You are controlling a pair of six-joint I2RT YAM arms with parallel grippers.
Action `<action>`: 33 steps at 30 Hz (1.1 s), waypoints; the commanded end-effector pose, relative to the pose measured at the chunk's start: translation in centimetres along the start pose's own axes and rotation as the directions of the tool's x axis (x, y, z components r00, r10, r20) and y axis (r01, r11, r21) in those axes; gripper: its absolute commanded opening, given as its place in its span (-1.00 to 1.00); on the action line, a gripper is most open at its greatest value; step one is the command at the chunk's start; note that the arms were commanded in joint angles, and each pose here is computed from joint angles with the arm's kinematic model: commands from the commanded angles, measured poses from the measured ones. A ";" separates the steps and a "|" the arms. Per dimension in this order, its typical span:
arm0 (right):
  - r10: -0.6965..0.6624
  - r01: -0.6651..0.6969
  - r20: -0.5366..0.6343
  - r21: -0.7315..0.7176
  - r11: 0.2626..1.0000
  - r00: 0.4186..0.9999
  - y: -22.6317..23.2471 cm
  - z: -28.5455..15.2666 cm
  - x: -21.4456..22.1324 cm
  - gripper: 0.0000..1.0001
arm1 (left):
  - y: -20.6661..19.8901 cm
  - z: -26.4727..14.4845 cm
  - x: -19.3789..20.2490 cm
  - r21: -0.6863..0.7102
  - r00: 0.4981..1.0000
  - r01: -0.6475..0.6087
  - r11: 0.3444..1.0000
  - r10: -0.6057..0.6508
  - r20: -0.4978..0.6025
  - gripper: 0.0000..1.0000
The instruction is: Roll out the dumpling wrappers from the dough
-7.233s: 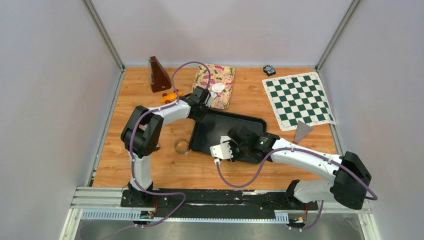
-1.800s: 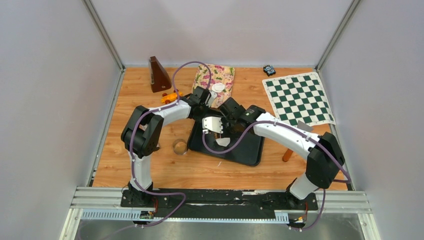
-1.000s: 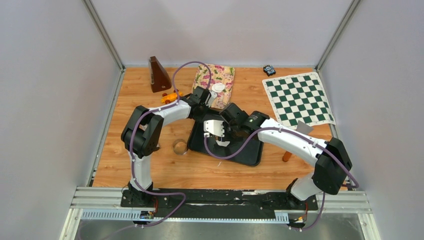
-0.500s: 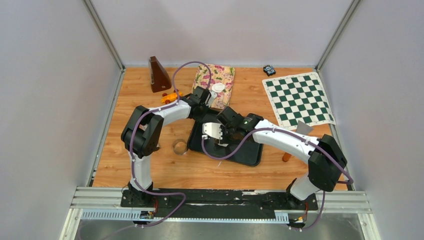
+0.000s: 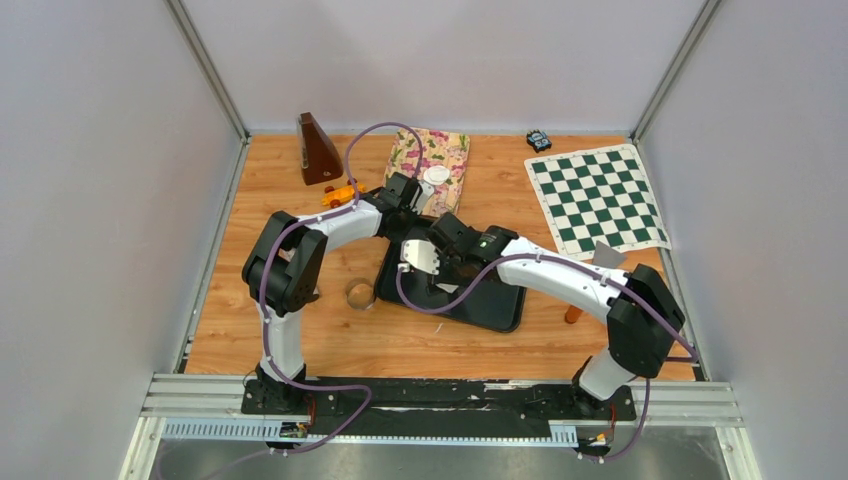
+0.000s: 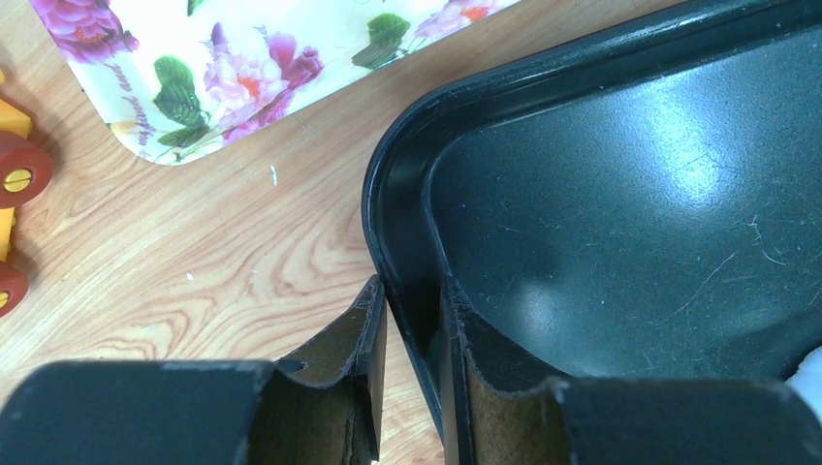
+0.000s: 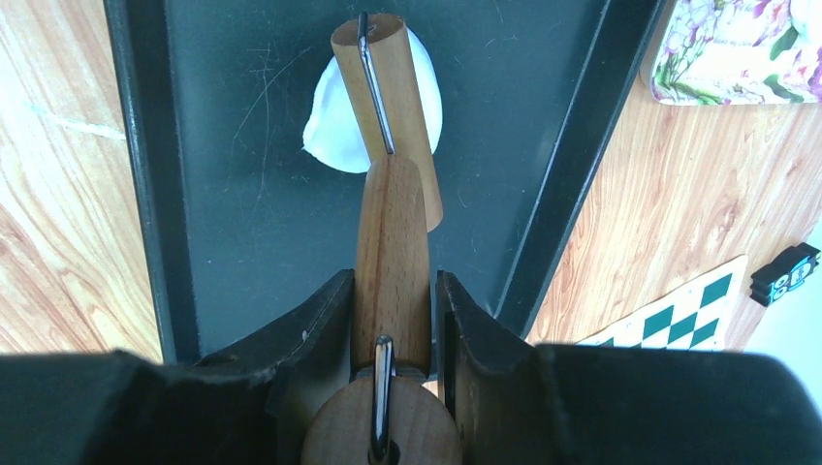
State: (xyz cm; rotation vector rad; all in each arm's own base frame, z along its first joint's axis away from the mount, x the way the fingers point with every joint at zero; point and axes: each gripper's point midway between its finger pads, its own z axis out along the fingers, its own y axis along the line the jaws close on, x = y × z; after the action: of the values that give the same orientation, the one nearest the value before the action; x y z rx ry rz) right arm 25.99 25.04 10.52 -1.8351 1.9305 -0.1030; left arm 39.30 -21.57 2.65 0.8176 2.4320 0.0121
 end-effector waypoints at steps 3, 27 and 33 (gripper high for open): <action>0.065 -0.065 -0.040 0.010 0.998 0.997 0.0 3.4 0.5 -1.00 | -1.0 -1.1 1.2 0.039 0.997 -0.059 0.997 0.061 -0.040 -1.00; -0.213 0.197 -0.076 -0.180 0.964 0.974 7.6 3.0 3.1 -1.00 | -0.6 -1.5 0.8 0.021 0.997 -0.064 0.998 0.065 -0.031 -1.00; -0.243 0.226 -0.039 -0.252 0.941 0.969 10.0 1.7 2.9 -1.00 | -0.4 -1.6 0.8 0.015 0.997 -0.067 0.998 0.067 -0.029 -1.00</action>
State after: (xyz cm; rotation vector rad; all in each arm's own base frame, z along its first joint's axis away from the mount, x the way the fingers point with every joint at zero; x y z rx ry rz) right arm 24.58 25.75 9.25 -1.9446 1.7361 -0.2394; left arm 39.25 -21.52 2.66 0.8193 2.4334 0.0149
